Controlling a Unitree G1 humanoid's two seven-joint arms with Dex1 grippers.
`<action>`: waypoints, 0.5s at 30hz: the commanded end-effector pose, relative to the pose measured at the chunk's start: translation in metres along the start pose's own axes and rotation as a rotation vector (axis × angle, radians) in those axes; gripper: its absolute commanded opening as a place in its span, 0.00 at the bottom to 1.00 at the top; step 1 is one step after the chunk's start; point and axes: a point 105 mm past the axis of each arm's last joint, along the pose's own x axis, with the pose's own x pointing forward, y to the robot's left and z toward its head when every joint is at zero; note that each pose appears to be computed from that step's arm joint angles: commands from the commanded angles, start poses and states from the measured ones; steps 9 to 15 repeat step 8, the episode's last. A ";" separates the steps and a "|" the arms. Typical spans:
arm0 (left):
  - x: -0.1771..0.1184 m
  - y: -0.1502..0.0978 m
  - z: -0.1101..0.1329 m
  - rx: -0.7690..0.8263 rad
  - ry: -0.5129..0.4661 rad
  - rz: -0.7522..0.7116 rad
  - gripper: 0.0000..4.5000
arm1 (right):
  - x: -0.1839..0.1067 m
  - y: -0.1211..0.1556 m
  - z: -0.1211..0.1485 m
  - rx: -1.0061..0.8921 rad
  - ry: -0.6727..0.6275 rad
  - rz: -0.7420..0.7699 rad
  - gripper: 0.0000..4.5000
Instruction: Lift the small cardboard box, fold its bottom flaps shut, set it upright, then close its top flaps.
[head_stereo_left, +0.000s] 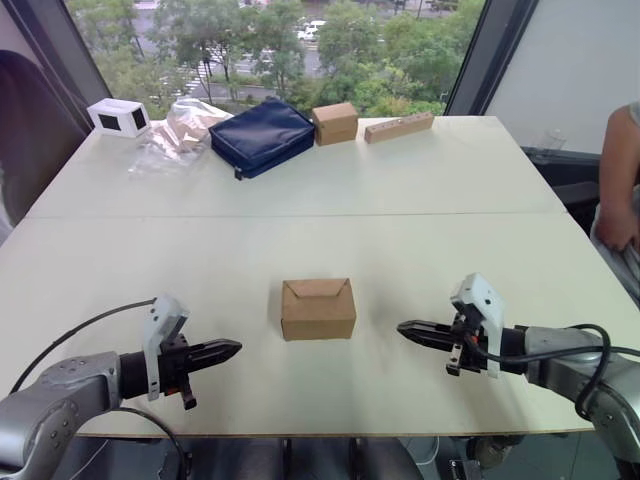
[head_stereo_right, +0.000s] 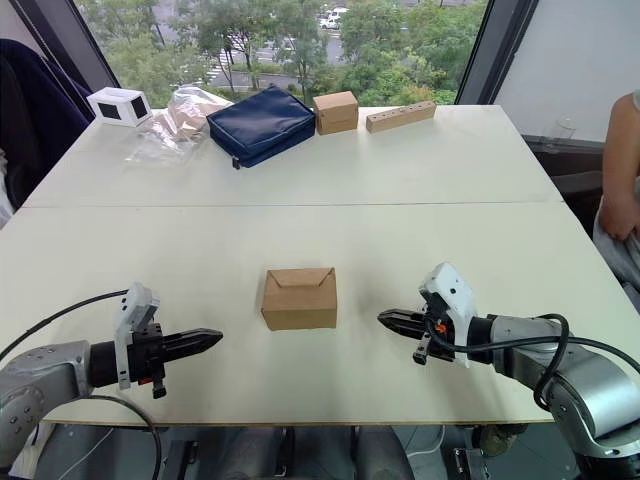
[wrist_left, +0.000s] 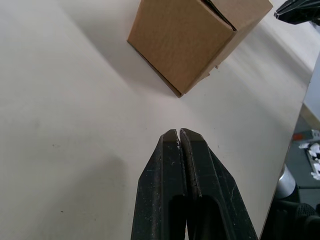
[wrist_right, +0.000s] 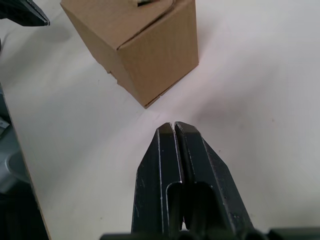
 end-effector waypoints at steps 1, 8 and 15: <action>0.000 -0.003 0.005 0.035 -0.012 -0.018 0.01 | 0.001 0.000 0.004 -0.026 -0.016 -0.004 0.00; 0.001 -0.004 0.005 0.034 -0.003 -0.043 0.01 | 0.002 0.000 0.003 -0.027 -0.018 -0.005 0.00; 0.001 -0.004 0.005 0.034 -0.003 -0.043 0.01 | 0.002 0.000 0.003 -0.027 -0.018 -0.005 0.00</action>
